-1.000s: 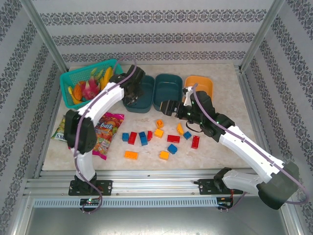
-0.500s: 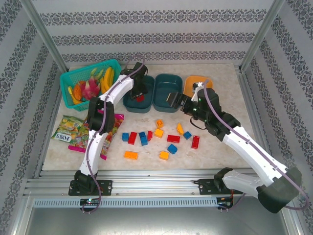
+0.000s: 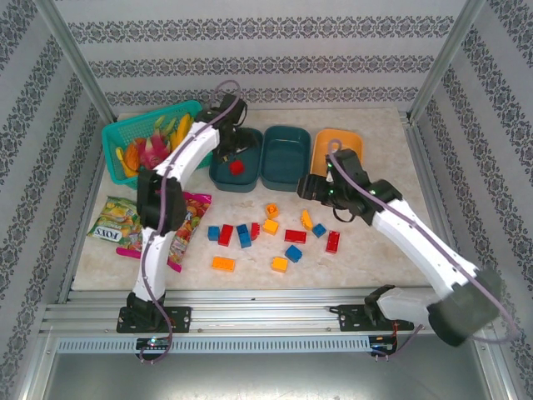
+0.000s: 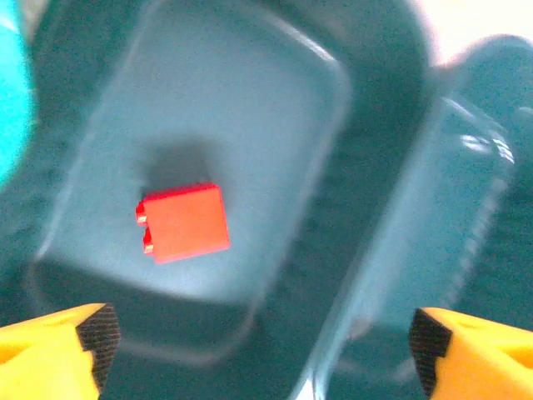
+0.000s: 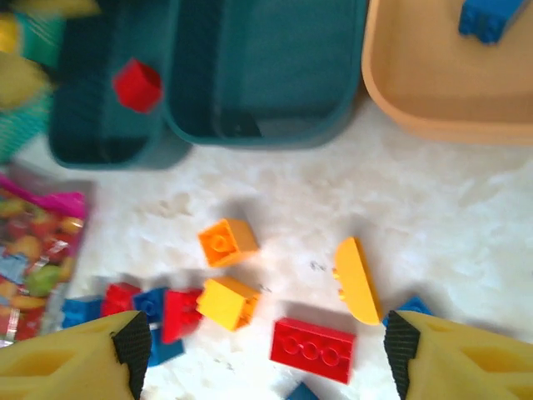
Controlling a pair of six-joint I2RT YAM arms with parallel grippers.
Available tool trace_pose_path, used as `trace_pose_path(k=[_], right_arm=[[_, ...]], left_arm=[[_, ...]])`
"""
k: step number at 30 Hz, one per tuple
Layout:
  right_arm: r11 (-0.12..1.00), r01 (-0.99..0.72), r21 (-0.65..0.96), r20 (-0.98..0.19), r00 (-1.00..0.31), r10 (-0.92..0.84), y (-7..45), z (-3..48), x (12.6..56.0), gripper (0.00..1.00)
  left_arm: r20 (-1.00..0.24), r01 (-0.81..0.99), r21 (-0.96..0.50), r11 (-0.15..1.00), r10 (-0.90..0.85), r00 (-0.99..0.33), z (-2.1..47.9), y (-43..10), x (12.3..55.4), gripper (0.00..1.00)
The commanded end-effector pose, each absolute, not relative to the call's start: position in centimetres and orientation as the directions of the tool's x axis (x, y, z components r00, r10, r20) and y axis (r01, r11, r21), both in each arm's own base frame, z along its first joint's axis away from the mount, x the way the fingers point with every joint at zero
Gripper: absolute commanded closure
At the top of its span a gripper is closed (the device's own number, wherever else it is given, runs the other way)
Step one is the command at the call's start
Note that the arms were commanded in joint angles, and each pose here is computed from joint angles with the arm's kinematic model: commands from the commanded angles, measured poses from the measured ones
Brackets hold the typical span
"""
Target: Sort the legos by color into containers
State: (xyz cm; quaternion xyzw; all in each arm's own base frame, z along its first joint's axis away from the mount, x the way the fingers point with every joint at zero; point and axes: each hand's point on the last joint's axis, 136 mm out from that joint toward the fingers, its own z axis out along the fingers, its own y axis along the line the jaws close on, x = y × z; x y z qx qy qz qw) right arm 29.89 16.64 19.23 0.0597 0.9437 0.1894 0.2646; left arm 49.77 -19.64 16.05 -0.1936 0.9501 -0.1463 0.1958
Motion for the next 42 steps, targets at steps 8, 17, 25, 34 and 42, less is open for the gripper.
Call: trace_pose_path(k=[8, 17, 25, 34, 42], right_arm=[[0.974, -0.155, 0.164, -0.226, -0.967, -0.116, 17.0, 11.6, 30.1, 0.30], [0.978, -0.194, 0.073, -0.066, -0.980, -0.189, 16.8, 5.5, 30.5, 0.39], [0.979, -0.198, 0.047, -0.014, -0.980, -0.198, 16.8, 2.8, 30.7, 0.51], [0.977, -0.212, 0.002, -0.038, -0.977, -0.212, 17.1, 2.9, 31.1, 0.72], [0.978, -0.205, 0.039, -0.284, -0.941, -0.186, 19.6, 11.7, 32.3, 0.80]], left_arm=[[-0.424, 0.175, -0.612, 0.771, -0.132, -0.896, 25.4, -24.1, 33.3, 0.00], [-0.338, 0.100, -0.677, 0.729, -0.187, -0.922, 21.1, -21.9, 23.1, 0.00], [-0.367, 0.085, -0.691, 0.718, -0.247, -0.897, 21.5, -20.7, 22.3, 0.00], [-0.378, 0.103, -0.688, 0.719, -0.233, -0.896, 22.0, -21.2, 23.0, 0.00], [-0.461, 0.105, -0.698, 0.708, -0.332, -0.823, 26.3, -20.6, 25.0, 0.00]])
